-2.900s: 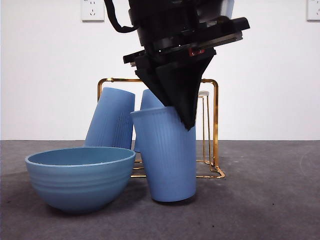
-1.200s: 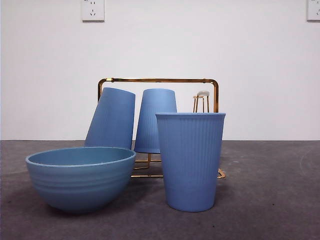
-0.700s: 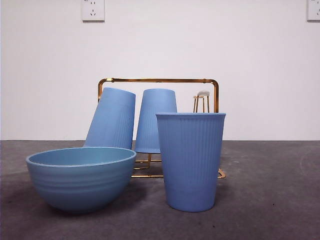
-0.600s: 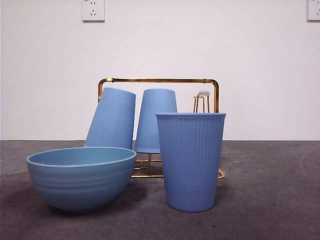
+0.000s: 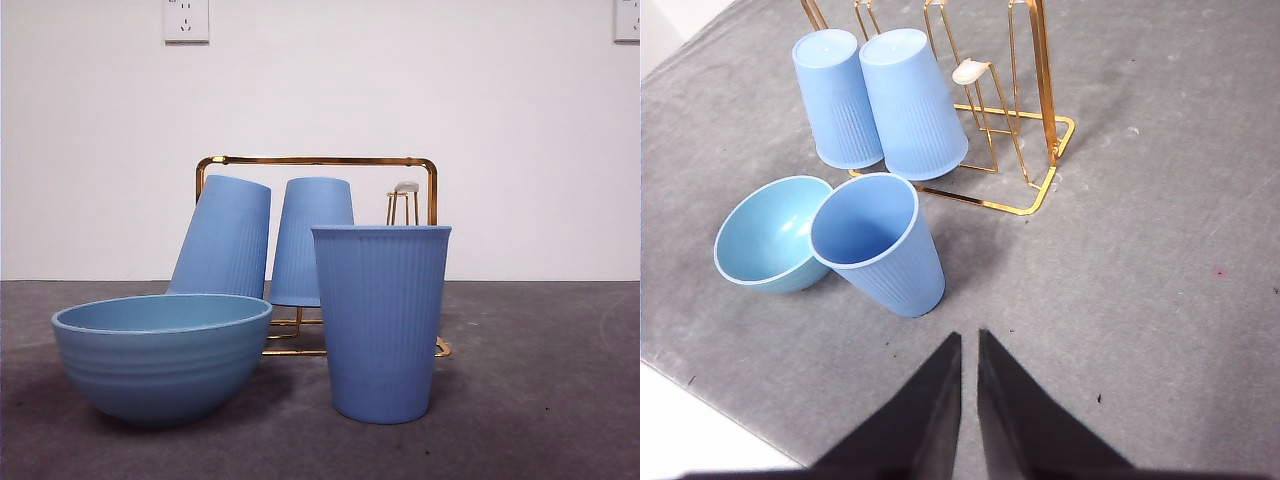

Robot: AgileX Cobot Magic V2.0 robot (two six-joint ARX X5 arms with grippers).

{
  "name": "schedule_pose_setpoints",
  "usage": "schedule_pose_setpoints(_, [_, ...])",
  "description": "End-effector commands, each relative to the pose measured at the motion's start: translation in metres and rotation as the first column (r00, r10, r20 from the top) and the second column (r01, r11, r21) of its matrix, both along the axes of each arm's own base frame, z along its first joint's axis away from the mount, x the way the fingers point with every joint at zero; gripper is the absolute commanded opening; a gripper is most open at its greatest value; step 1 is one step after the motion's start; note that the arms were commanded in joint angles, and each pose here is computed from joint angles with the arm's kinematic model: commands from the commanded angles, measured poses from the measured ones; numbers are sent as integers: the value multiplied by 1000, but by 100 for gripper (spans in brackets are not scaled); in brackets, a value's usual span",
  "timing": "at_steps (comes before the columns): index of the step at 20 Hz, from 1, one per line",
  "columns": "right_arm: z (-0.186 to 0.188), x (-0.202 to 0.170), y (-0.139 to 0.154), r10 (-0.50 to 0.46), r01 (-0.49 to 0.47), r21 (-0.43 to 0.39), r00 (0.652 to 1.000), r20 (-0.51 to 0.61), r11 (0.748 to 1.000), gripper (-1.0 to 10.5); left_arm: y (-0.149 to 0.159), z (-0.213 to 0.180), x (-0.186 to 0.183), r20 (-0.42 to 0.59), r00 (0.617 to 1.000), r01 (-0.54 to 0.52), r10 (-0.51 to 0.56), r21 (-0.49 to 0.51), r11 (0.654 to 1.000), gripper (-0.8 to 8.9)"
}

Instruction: Right arm lift cup from the cupboard, then place it on the right of the bowl

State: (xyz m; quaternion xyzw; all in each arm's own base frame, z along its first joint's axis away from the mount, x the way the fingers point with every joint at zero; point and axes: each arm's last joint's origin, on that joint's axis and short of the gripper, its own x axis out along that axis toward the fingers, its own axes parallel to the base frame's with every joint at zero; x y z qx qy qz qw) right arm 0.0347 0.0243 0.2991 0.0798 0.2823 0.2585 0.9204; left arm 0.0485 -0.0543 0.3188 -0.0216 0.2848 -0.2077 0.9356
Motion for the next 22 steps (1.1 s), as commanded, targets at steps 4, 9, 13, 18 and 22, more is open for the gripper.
schedule_pose_setpoints(4, [4, -1, 0, 7, -7, 8, 1000, 22, 1000, 25, 7, 3, 2, 16, 996, -84, 85, -33, 996, 6])
schedule_pose_setpoints(9, [4, -1, 0, 7, -7, 8, 1000, 22, 1000, 25, 17, -19, 31, 300, 946, -151, 126, 64, 986, 6])
schedule_pose_setpoints(13, [4, -1, 0, 7, -7, 8, 1000, 22, 1000, 25, 32, -83, 46, 406, 894, -214, 188, 20, 977, 6])
schedule_pose_setpoints(18, [4, -1, 0, 7, -7, 8, 1000, 22, 1000, 25, 46, -143, 50, 401, 860, -349, 317, 8, 937, 6])
schedule_pose_setpoints(22, [4, -1, 0, 7, -7, 8, 1000, 22, 1000, 25, 53, -158, 49, 426, 822, -416, 378, -5, 909, 6])
